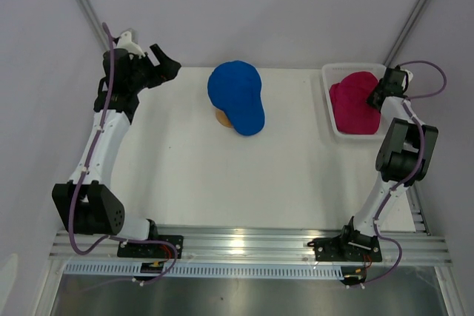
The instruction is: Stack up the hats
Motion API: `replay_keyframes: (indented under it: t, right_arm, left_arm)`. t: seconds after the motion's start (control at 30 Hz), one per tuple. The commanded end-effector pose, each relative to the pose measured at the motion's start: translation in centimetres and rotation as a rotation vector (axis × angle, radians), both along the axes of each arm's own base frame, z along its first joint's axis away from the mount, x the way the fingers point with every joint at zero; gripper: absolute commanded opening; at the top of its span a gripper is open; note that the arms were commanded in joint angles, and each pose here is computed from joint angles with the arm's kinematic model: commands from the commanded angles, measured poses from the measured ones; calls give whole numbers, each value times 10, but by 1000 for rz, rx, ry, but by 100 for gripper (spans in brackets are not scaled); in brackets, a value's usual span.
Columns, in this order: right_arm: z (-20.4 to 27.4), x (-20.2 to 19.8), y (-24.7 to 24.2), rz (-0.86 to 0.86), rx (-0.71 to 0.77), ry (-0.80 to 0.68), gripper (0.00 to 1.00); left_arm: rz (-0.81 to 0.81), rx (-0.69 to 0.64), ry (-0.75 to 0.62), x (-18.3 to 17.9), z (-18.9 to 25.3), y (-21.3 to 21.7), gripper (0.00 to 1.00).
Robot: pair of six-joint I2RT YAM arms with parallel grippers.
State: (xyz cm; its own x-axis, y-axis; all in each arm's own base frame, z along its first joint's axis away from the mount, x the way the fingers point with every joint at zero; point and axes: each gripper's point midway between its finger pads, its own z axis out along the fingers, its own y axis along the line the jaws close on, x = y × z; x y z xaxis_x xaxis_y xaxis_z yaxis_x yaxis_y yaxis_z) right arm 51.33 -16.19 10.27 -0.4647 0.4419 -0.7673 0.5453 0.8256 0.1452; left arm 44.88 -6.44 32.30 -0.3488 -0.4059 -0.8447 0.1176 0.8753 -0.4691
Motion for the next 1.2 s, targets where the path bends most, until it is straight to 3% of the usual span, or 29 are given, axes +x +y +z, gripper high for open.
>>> replay_keyframes:
  t: [0.0, 0.03, 0.07, 0.1, 0.3, 0.43, 0.53, 0.7, 0.87, 1.03, 1.17]
  right_arm:
    - [43, 27, -7, 46, -23, -122, 29]
    - [51, 28, -7, 55, -22, -138, 20]
    - [57, 29, -3, 71, -14, -152, 1]
    - [71, 28, -2, 77, -19, -174, 0]
    - [167, 11, 31, 232, -30, -367, 0]
    - [260, -19, 78, 434, -44, -579, 0]
    - [293, -34, 111, 566, -55, -639, 0]
    - [329, -52, 166, 742, 44, -731, 0]
    - [373, -74, 264, 1031, 159, -833, 0]
    - [385, -88, 382, 1365, 315, -804, 0]
    - [368, -81, 444, 1486, 378, -748, 0]
  left_arm:
    - [-9, 26, -41, -9, 14, 1, 91]
    - [-11, 23, -37, -9, 13, 0, 91]
    - [-18, 18, -41, -9, 15, -1, 91]
    - [-25, 13, -39, -9, 14, -3, 91]
    - [-117, -16, -77, -12, 36, -18, 91]
    - [-163, -35, -100, -17, 46, -26, 91]
    - [-194, -44, -104, -21, 47, -31, 91]
    - [-209, -39, -114, -26, 51, -33, 91]
    - [-217, -37, -120, -33, 49, -34, 92]
    - [-168, -19, -122, -38, 43, -26, 92]
    - [-103, -7, -144, -40, 45, -6, 92]
